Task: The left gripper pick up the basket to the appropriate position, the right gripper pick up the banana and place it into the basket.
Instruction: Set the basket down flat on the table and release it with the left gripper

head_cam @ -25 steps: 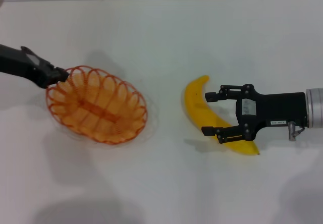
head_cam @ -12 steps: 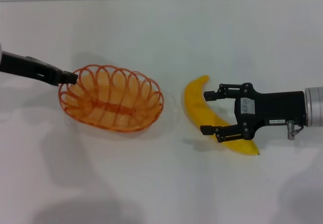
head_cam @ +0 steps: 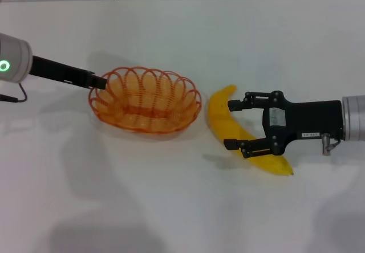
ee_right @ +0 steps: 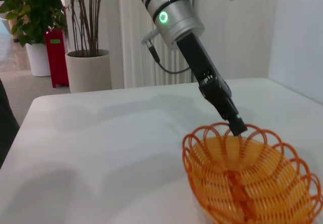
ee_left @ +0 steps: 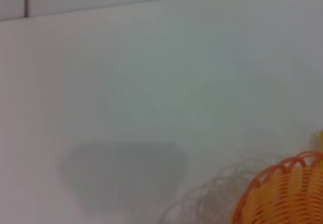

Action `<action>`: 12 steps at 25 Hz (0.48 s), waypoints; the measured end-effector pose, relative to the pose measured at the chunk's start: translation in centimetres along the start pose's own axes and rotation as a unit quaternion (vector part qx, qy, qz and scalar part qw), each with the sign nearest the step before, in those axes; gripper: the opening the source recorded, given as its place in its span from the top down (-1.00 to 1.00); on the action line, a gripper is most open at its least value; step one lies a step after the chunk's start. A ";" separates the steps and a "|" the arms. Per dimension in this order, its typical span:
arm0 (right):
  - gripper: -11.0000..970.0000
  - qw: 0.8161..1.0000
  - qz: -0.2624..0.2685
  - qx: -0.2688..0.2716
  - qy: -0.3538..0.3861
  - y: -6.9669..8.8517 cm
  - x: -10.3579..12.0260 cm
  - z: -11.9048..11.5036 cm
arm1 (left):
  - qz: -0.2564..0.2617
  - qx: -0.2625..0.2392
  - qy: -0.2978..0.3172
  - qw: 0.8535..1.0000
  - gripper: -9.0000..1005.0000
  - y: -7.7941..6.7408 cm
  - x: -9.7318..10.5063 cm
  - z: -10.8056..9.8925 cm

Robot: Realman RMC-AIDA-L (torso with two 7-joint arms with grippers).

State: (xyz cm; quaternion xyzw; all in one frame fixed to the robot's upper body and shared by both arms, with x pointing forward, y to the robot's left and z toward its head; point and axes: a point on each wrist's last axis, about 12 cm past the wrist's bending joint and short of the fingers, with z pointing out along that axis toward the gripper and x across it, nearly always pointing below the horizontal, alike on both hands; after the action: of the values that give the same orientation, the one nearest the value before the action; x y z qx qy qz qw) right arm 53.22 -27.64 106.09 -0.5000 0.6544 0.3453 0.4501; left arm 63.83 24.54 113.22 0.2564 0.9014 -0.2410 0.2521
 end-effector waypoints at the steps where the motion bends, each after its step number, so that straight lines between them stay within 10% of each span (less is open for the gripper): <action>1: -0.70 1.000 0.000 0.001 -0.001 0.0 0.0 0.0 | 0.001 0.002 0.002 1.000 0.90 -0.1 -0.1 0.2; 12: -0.69 1.000 0.003 0.000 -0.002 -0.1 -0.2 0.1 | -0.013 -0.010 0.016 1.000 0.90 0.2 0.6 0.7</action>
State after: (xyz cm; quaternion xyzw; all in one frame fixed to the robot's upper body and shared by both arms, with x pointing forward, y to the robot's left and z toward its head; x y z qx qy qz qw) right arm 53.35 -27.50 106.19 -0.4974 0.6550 0.3479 0.4500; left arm 63.75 24.52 112.32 0.2456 0.9111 -0.2311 0.2372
